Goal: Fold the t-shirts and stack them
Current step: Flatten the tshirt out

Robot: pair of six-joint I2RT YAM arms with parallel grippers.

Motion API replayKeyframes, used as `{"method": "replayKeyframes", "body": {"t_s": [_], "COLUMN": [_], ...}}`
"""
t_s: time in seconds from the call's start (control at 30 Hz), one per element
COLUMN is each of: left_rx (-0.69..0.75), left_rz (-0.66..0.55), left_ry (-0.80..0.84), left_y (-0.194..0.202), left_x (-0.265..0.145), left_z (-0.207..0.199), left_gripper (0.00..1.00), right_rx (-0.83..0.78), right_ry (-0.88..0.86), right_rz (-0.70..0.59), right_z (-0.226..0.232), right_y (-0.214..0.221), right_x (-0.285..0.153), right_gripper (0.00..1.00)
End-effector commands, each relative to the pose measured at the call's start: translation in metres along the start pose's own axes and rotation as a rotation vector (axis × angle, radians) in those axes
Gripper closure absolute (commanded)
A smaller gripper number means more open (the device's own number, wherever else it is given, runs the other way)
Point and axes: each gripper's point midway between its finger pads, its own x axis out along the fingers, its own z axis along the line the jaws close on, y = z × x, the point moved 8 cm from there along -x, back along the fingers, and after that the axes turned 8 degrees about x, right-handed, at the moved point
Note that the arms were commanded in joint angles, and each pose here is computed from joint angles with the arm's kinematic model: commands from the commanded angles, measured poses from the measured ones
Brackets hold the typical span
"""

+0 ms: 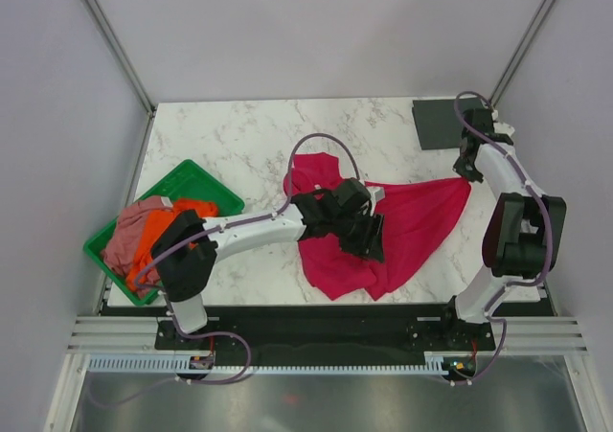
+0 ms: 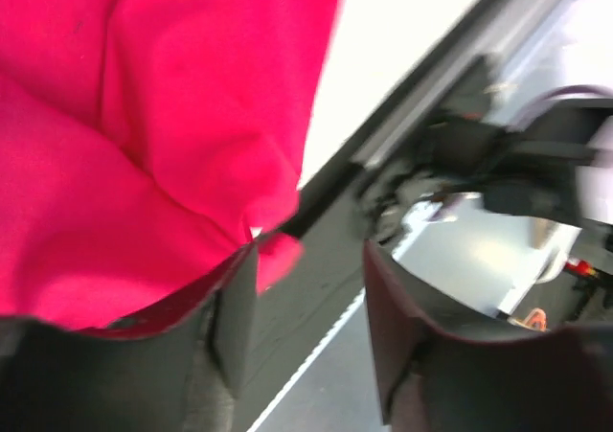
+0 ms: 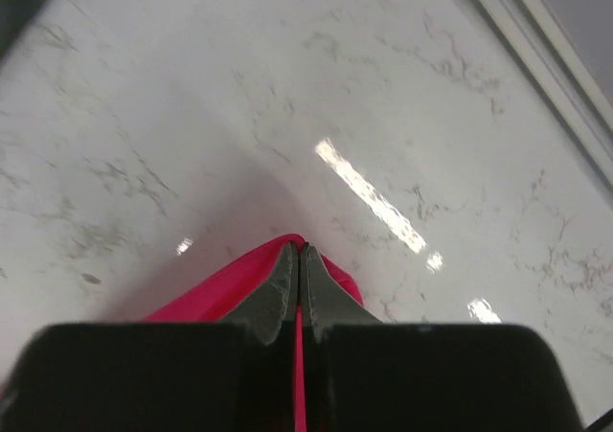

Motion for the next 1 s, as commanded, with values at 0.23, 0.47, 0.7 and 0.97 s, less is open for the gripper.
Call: {"method": "replayKeyframes", "body": {"t_s": [0.23, 0.47, 0.7, 0.97], "left_rx": [-0.146, -0.118, -0.077, -0.088], "left_rz": [-0.376, -0.301, -0.262, -0.104], "left_ry": [-0.232, -0.153, -0.150, -0.167], "left_y": [-0.057, -0.074, -0.089, -0.055], "left_x": [-0.110, -0.089, -0.038, 0.044], "left_z": [0.119, 0.127, 0.086, 0.057], "left_gripper": [0.39, 0.41, 0.40, 0.37], "right_rx": [-0.018, -0.009, 0.066, 0.075], "right_ry": [-0.013, -0.076, -0.278, -0.508], "right_rz": [-0.074, -0.007, 0.120, 0.308], "right_z": [0.029, 0.012, -0.043, -0.090], "right_y": [-0.047, -0.018, 0.061, 0.155], "right_x": [-0.003, -0.058, -0.103, -0.110], "right_gripper": [1.00, 0.64, 0.53, 0.51]}}
